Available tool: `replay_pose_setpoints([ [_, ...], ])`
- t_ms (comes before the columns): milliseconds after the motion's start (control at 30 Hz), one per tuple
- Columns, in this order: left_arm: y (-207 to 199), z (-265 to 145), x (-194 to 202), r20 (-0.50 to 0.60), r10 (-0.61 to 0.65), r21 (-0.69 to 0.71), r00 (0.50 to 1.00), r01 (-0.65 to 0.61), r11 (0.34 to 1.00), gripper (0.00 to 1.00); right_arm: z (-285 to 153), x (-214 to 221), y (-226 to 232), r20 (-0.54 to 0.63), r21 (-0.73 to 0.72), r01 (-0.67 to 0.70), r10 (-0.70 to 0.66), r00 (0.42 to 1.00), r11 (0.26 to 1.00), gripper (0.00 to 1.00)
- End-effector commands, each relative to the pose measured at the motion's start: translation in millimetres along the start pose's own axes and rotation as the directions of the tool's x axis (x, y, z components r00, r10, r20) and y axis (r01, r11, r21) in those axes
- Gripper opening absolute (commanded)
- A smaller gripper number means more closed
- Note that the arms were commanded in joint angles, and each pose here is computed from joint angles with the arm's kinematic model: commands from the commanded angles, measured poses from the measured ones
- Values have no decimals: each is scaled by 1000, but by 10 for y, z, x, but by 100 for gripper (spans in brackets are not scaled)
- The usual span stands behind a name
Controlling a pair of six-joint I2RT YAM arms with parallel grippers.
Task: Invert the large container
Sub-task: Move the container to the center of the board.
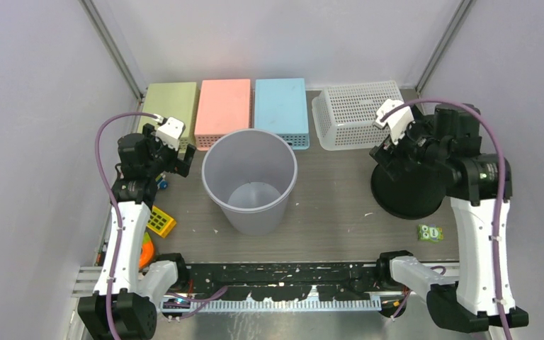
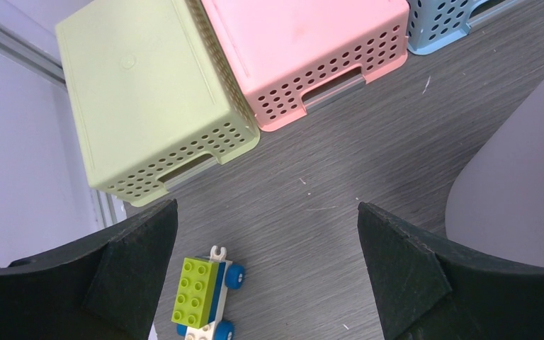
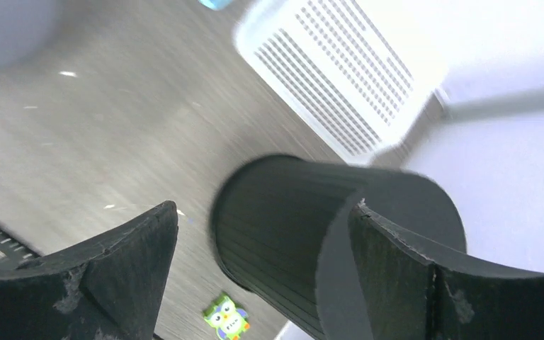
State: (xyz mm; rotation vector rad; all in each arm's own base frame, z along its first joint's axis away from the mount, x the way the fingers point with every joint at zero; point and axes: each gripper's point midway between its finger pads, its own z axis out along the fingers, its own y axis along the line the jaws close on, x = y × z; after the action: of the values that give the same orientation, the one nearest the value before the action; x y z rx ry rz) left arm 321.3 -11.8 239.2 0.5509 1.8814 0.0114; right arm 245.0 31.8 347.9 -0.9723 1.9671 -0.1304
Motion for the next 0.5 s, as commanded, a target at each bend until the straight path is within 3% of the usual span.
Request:
replay_pose_setpoints([
  [0,1,-29,-75,33,-9,3,999,9,1000,100,-305,-287,782,157,-405,92,-30,987,910,94],
  [133,0,-24,-70,31,-8,4,999,7,1000,100,-317,-452,1146,208,-509,235,-147,967,828,94],
  [300,7,-9,-38,19,-8,1,1000,8,1000,100,-317,-644,1726,394,-536,508,-332,857,675,95],
  [467,28,-11,-17,16,-6,-5,1000,6,1000,100,-173,-868,2008,451,-504,615,-422,786,607,93],
])
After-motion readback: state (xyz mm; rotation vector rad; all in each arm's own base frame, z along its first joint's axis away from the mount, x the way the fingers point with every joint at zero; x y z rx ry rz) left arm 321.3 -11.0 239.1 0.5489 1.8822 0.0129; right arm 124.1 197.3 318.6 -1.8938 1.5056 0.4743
